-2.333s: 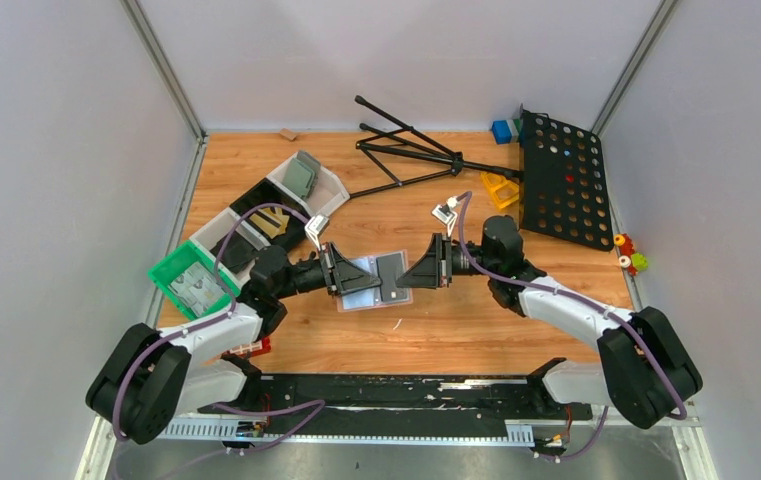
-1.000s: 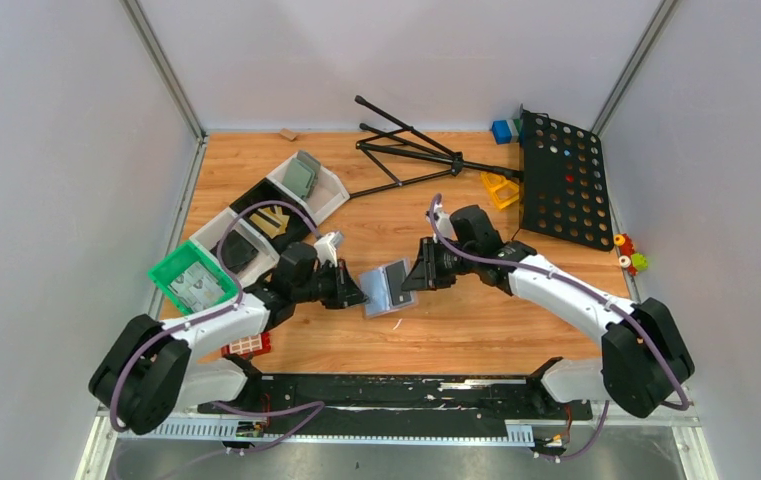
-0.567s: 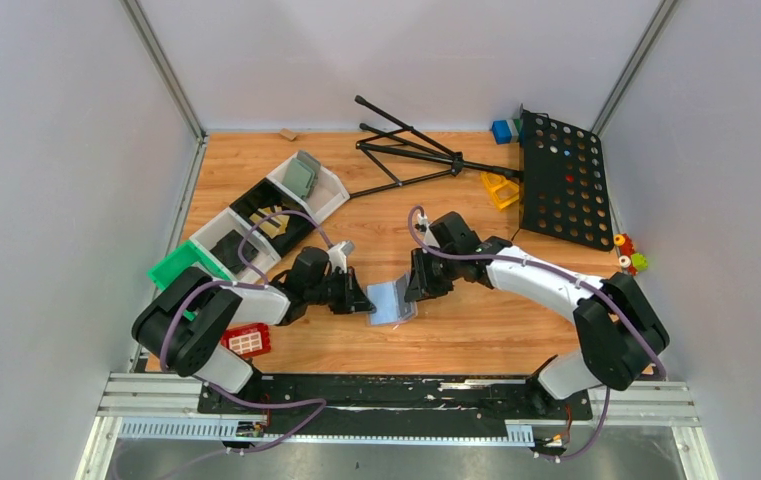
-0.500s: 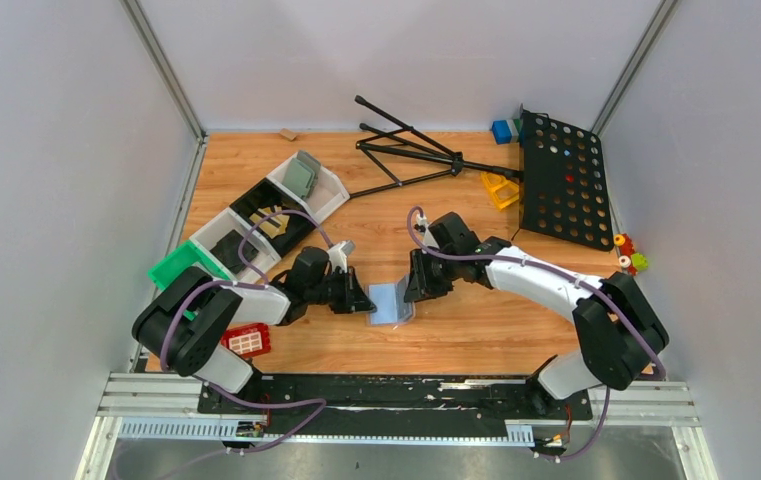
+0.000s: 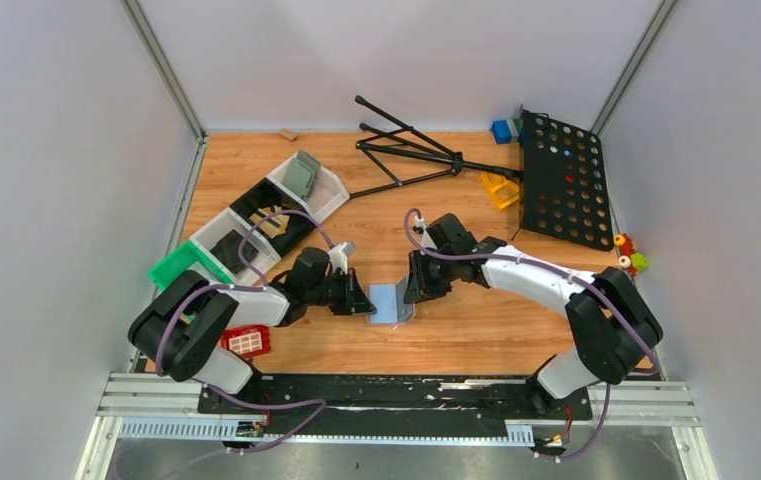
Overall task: Take the credit cards out of the card holder
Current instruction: Pick up the card holder from the center of the board.
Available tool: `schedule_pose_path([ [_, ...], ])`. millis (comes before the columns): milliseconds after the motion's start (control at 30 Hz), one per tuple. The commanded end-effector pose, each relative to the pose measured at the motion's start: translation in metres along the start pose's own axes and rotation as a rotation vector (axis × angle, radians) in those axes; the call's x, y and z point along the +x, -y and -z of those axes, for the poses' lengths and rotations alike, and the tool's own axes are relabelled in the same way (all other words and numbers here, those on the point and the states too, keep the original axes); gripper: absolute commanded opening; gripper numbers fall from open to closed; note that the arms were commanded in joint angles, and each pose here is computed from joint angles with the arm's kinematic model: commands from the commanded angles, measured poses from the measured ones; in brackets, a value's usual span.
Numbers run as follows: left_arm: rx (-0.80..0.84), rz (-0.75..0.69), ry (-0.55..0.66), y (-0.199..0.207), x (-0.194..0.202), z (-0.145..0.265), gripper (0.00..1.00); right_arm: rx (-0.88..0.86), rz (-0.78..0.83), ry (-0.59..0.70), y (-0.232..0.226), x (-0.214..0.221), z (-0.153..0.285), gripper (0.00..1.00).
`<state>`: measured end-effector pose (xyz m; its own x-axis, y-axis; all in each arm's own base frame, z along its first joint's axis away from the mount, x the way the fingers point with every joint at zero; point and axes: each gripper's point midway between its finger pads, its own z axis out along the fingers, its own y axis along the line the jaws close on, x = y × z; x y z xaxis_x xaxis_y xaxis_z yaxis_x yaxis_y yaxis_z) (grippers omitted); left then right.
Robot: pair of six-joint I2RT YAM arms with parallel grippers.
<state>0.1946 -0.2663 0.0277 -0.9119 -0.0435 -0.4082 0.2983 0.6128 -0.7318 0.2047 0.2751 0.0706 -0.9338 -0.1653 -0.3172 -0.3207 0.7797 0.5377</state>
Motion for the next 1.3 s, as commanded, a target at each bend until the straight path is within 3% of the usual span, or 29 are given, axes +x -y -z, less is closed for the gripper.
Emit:
schedule_pose_path([
  [0, 0.005, -0.053, 0.022, 0.008, -0.006, 0.004, 0.07, 0.008, 0.028, 0.011, 0.003, -0.003, -0.005, 0.22],
  [100, -0.004, -0.062, 0.018, 0.008, -0.005, 0.005, 0.07, -0.012, 0.028, 0.01, 0.0, -0.003, -0.006, 0.09],
  [267, -0.008, -0.069, 0.015, 0.01, -0.005, 0.006, 0.07, -0.104, 0.031, 0.019, -0.017, -0.004, -0.003, 0.0],
  [467, 0.016, -0.076, 0.041, 0.02, -0.011, 0.013, 0.09, -0.205, 0.024, 0.055, -0.023, -0.008, 0.003, 0.0],
  [633, 0.177, -0.06, 0.1, 0.058, -0.02, 0.026, 0.15, -0.385, -0.002, 0.128, -0.037, -0.012, 0.025, 0.0],
  [933, 0.307, -0.027, 0.149, 0.095, -0.032, 0.045, 0.34, -0.584, 0.051, 0.236, -0.072, -0.018, 0.069, 0.0],
  [1133, 0.385, 0.007, 0.172, 0.116, -0.037, 0.059, 0.35, -0.668, 0.064, 0.27, -0.087, -0.018, 0.09, 0.0],
  [1267, 0.344, 0.0, 0.174, 0.114, -0.038, 0.064, 0.37, -0.705, 0.065, 0.28, -0.091, -0.018, 0.098, 0.0],
])
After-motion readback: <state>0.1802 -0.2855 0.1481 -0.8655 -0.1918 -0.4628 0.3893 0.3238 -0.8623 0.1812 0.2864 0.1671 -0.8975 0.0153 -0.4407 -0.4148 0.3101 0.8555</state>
